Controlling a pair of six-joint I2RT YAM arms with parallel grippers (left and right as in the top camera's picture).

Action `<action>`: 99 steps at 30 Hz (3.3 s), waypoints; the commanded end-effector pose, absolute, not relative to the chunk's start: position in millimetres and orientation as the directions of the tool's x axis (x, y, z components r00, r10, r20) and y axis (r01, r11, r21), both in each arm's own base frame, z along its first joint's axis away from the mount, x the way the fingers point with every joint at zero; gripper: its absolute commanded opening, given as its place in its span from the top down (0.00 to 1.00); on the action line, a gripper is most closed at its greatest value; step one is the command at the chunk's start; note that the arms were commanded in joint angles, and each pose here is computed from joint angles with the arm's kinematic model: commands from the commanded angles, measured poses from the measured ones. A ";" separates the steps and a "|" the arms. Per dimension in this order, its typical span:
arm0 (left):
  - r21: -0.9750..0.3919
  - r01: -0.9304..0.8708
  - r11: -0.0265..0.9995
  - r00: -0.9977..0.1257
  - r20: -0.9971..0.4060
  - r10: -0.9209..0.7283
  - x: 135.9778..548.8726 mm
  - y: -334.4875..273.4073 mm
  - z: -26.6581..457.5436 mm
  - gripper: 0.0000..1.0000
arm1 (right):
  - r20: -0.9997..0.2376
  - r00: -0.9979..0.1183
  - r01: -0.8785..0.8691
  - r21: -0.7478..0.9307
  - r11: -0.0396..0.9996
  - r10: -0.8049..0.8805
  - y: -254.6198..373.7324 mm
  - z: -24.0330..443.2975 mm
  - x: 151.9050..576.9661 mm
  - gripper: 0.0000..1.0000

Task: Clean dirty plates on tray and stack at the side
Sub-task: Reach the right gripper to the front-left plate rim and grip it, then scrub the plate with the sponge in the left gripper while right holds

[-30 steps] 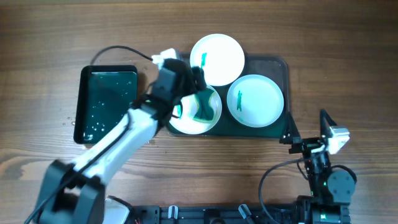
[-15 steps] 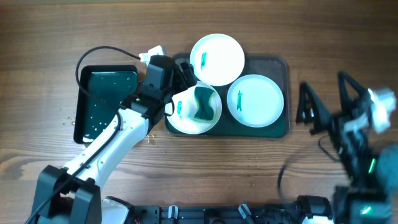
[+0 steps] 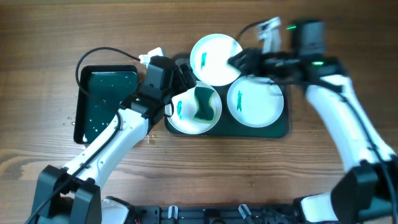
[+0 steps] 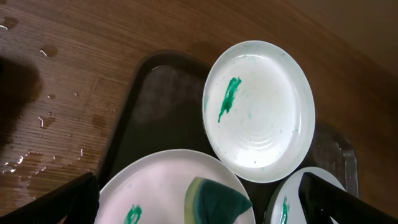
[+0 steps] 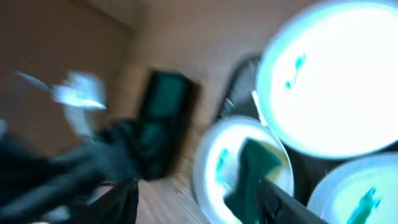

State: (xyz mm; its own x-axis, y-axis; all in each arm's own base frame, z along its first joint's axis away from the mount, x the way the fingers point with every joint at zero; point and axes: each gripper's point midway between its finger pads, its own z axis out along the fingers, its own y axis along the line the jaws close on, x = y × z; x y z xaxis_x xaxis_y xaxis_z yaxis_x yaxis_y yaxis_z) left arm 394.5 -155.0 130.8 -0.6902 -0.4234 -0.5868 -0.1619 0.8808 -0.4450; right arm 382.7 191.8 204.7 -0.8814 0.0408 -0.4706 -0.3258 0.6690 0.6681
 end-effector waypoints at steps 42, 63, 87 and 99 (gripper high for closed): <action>-0.391 -0.196 0.899 -0.801 -0.466 -0.377 378.2 -106.5 101.2 0.11 | -0.159 -0.955 -0.284 0.261 0.922 -0.249 201.5 -1.6 358.2 0.76; -0.509 0.048 0.859 -0.940 -0.315 -0.134 342.1 -207.7 59.2 0.28 | -0.203 -0.945 -0.320 0.420 0.849 -0.255 216.8 7.9 366.3 0.87; -0.414 0.042 0.909 -0.922 -0.367 -0.125 348.0 -240.3 11.4 0.65 | -0.198 -0.951 -0.301 0.425 0.854 -0.237 217.1 8.1 367.0 0.89; -0.002 -0.187 0.982 -0.842 -0.515 -0.161 360.3 -148.8 5.6 0.96 | -0.201 -0.951 -0.302 0.420 0.855 -0.237 216.6 7.9 367.8 0.89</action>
